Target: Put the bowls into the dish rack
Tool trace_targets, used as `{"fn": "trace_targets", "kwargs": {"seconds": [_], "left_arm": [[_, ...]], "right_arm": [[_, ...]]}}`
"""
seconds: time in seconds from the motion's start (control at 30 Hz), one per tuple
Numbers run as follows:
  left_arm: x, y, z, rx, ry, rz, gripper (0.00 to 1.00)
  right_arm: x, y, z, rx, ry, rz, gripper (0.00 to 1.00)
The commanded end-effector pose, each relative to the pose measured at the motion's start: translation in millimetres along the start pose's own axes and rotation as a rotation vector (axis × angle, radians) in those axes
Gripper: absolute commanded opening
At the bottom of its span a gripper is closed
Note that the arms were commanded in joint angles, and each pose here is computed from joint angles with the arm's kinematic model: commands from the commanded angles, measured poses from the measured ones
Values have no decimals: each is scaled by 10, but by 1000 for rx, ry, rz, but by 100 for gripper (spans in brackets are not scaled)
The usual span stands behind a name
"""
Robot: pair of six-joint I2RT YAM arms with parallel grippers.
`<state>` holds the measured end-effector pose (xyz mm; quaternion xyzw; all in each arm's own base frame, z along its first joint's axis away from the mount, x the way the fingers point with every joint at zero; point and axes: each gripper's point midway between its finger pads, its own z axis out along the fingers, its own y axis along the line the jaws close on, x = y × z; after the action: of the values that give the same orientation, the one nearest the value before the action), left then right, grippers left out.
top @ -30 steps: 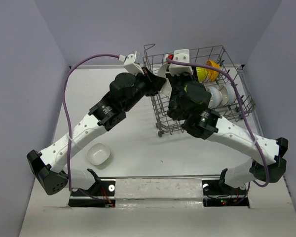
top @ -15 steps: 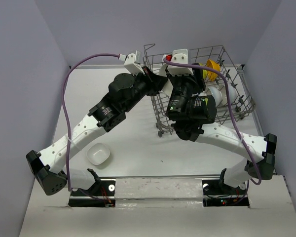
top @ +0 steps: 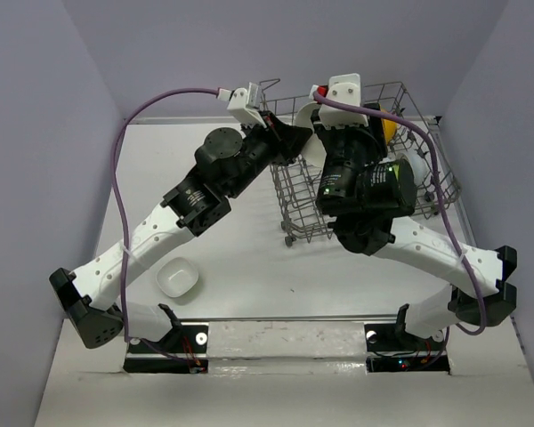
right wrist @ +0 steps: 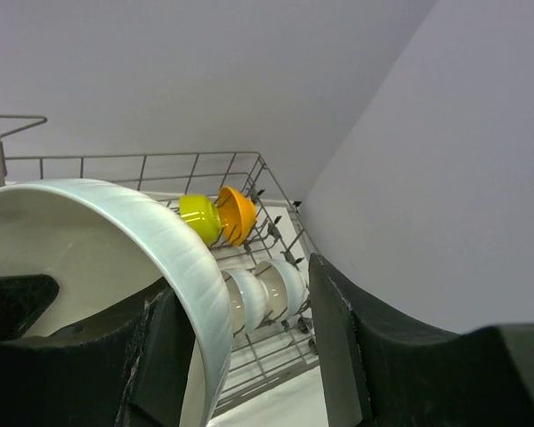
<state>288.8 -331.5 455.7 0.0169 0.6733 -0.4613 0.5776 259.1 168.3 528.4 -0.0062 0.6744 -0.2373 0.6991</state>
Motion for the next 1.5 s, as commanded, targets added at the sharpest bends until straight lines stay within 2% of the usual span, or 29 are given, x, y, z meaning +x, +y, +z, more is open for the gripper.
{"fn": "trace_targets", "kwargs": {"seconds": [0.0, 0.27, 0.43, 0.67, 0.8, 1.0, 1.17, 1.33, 1.47], "left_arm": [[-585, 181, -49, -117, -184, 13, 0], [-745, 306, 74, -180, -219, 46, 0], [-837, 330, 140, -186, -240, 50, 0], [-851, 407, 224, -208, -246, 56, 0], [-891, 434, 219, -217, -257, 67, 0], [-946, 432, 224, -217, -271, 69, 0], [-915, 450, 243, -218, -267, 67, 0], [-939, 476, 227, -224, -272, 68, 0], [-977, 504, 211, -232, -279, 72, 0]], "right_arm": [[1, -1051, -122, 70, 224, 326, 55], [-505, -1043, -201, -78, 74, 362, 58], [-813, -876, -464, -280, -62, 363, 60], [-1082, -262, -909, -520, -342, 92, 63], [-1205, -144, -1046, -592, -428, 83, 63], [-1147, 278, -1364, -742, -585, -32, 65], [-938, 621, -1578, -817, -670, -151, 66], [-787, 758, -1651, -836, -706, -229, 67], [-775, 740, -1609, -772, -733, -271, 70]]}}
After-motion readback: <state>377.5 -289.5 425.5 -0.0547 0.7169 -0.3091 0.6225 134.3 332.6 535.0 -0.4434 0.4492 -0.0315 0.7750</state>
